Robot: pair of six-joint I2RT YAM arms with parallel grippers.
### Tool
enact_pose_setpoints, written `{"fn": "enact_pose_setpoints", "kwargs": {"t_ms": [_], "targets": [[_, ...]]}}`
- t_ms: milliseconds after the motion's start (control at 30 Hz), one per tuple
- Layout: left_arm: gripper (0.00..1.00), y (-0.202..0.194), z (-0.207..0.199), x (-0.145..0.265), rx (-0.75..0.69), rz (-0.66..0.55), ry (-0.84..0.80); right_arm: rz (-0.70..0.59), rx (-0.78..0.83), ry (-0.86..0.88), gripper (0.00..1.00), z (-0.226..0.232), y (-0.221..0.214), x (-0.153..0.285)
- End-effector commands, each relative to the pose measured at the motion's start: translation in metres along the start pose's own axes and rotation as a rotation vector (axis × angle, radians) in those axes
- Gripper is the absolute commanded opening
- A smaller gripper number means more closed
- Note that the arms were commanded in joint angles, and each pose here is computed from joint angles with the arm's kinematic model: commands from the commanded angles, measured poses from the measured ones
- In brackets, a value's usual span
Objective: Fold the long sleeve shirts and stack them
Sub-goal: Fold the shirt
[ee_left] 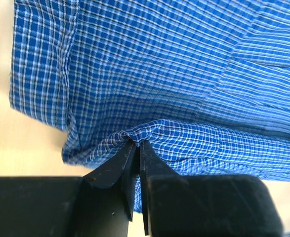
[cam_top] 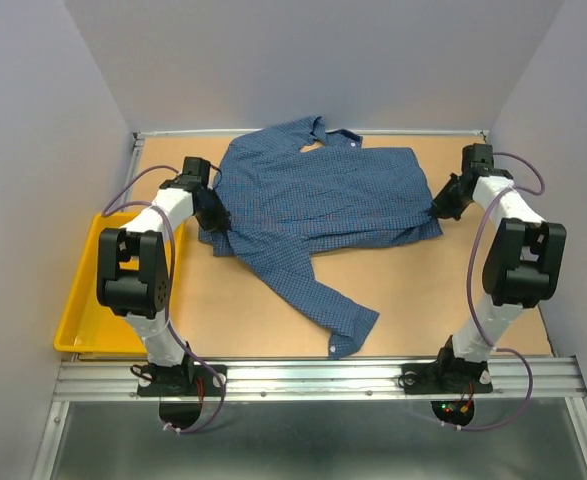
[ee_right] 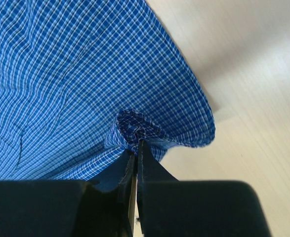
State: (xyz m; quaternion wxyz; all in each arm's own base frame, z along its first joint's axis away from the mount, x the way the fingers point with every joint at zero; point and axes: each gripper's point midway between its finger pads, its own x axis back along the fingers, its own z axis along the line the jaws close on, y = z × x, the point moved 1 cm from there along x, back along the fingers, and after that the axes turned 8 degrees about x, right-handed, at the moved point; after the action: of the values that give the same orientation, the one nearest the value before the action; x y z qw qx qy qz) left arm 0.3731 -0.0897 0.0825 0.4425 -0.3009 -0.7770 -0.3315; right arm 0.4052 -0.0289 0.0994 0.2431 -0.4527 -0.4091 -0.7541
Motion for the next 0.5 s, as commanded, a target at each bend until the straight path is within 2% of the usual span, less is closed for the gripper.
{"fn": "enact_pose_setpoints", "kwargs": {"t_ms": [0,367,433,467], "targets": [[0.18,0.019,-0.006,-0.002,-0.016,-0.056,-0.008,-0.062,0.027,0.036,0.04,0.014,0.030,-0.005],[0.20,0.043,-0.019,-0.006,-0.010,-0.135,-0.037,-0.092,0.047,0.084,0.10,0.031,0.057,-0.015],[0.21,0.048,-0.023,-0.004,-0.014,-0.150,-0.054,-0.102,0.046,0.092,0.15,0.034,0.062,-0.014],[0.22,0.049,-0.024,-0.004,-0.014,-0.153,-0.055,-0.097,0.049,0.096,0.28,0.035,0.062,-0.016]]}}
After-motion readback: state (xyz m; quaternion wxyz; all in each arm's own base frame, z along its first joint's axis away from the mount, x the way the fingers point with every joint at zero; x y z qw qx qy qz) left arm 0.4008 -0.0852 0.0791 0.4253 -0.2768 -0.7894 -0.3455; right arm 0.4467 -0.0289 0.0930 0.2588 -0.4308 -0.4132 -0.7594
